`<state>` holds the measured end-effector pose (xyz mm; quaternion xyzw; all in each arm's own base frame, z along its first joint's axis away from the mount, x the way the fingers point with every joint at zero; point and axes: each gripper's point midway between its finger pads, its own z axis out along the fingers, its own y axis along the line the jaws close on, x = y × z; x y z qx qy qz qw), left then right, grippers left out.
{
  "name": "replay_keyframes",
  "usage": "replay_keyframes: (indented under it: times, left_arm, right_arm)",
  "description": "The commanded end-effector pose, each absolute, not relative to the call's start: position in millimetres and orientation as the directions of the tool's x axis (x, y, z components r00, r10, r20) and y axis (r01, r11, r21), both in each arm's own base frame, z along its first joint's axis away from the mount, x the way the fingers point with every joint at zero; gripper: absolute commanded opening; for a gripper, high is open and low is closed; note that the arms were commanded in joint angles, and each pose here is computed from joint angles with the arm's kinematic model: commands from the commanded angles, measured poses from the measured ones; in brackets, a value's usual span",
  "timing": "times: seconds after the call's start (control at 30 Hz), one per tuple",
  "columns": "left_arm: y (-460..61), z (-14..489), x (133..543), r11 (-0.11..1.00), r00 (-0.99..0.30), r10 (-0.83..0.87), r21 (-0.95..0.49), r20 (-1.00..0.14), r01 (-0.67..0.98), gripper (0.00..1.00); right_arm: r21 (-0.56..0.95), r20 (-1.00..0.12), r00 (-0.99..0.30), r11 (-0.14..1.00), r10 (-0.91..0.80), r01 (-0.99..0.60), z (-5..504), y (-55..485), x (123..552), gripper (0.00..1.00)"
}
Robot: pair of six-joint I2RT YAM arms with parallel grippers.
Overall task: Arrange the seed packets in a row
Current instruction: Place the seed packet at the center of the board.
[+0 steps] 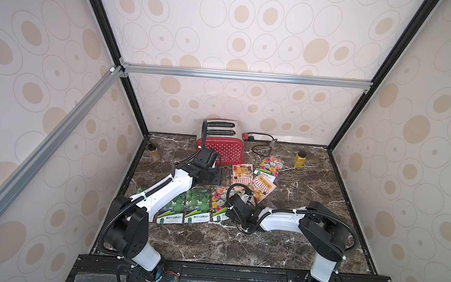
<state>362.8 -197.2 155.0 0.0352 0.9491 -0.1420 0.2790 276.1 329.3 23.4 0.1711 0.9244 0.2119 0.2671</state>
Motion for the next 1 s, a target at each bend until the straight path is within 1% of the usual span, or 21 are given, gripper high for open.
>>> replay_keyframes:
  times: [0.0, 0.1, 0.13, 0.23, 0.3, 0.43, 0.53, 0.6, 0.77, 0.83, 0.87, 0.97]
  left_arm:
    - [-199.4, 157.5, 367.9, 0.957, -0.836, -0.026, -0.256, -0.548, 0.138, 0.67]
    - [-200.6, 154.5, 368.0, 0.956, -0.839, -0.021, -0.256, -0.543, 0.141, 0.67]
    - [-200.8, 153.8, 368.0, 0.956, -0.841, -0.021, -0.256, -0.541, 0.141, 0.67]
    - [-200.7, 151.3, 368.3, 0.957, -0.842, -0.019, -0.254, -0.539, 0.141, 0.67]
    - [-201.2, 149.5, 368.7, 0.957, -0.844, -0.02, -0.256, -0.536, 0.14, 0.67]
    - [-204.3, 143.8, 369.3, 0.954, -0.85, -0.018, -0.264, -0.526, 0.143, 0.67]
    - [-206.3, 139.4, 369.5, 0.952, -0.855, -0.017, -0.27, -0.518, 0.144, 0.67]
    - [-207.1, 136.4, 368.9, 0.951, -0.859, -0.022, -0.276, -0.512, 0.141, 0.66]
    - [-208.1, 133.3, 365.3, 0.946, -0.863, -0.03, -0.294, -0.504, 0.139, 0.65]
    - [-210.4, 132.5, 362.5, 0.94, -0.866, -0.029, -0.308, -0.5, 0.147, 0.63]
    - [-210.5, 130.6, 361.7, 0.938, -0.868, -0.033, -0.314, -0.495, 0.144, 0.61]
    - [-218.0, 121.5, 357.9, 0.923, -0.878, -0.042, -0.355, -0.477, 0.149, 0.55]
  right_arm:
    - [0.441, -0.41, -0.813, 0.87, 0.414, 0.221, 15.7, 318.2, 263.6, 0.17]
    - [0.43, -0.413, -0.814, 0.876, 0.408, 0.221, 16.3, 318.0, 262.3, 0.19]
    - [0.424, -0.418, -0.812, 0.878, 0.407, 0.222, 17.1, 316.4, 261.8, 0.22]
    - [0.403, -0.437, -0.805, 0.887, 0.402, 0.225, 21.9, 311.8, 261.5, 0.33]
    - [0.396, -0.444, -0.801, 0.89, 0.401, 0.226, 22.9, 308.9, 261.1, 0.39]
    - [0.397, -0.446, -0.8, 0.89, 0.402, 0.225, 22.6, 307.9, 260.4, 0.4]
    - [0.387, -0.456, -0.8, 0.896, 0.391, 0.218, 24.1, 307.2, 260.9, 0.44]
    - [0.374, -0.468, -0.797, 0.903, 0.382, 0.213, 25.9, 304.7, 261.1, 0.44]
    - [0.309, -0.554, -0.759, 0.931, 0.343, 0.195, 45.2, 286.9, 267.8, 0.45]
    - [0.292, -0.608, -0.729, 0.943, 0.314, 0.163, 61.0, 281.1, 273.5, 0.45]
    - [0.284, -0.635, -0.717, 0.95, 0.288, 0.129, 70.3, 279.9, 278.2, 0.47]
    - [0.299, -0.635, -0.724, 0.95, 0.27, 0.092, 83.5, 272.0, 295.3, 0.48]
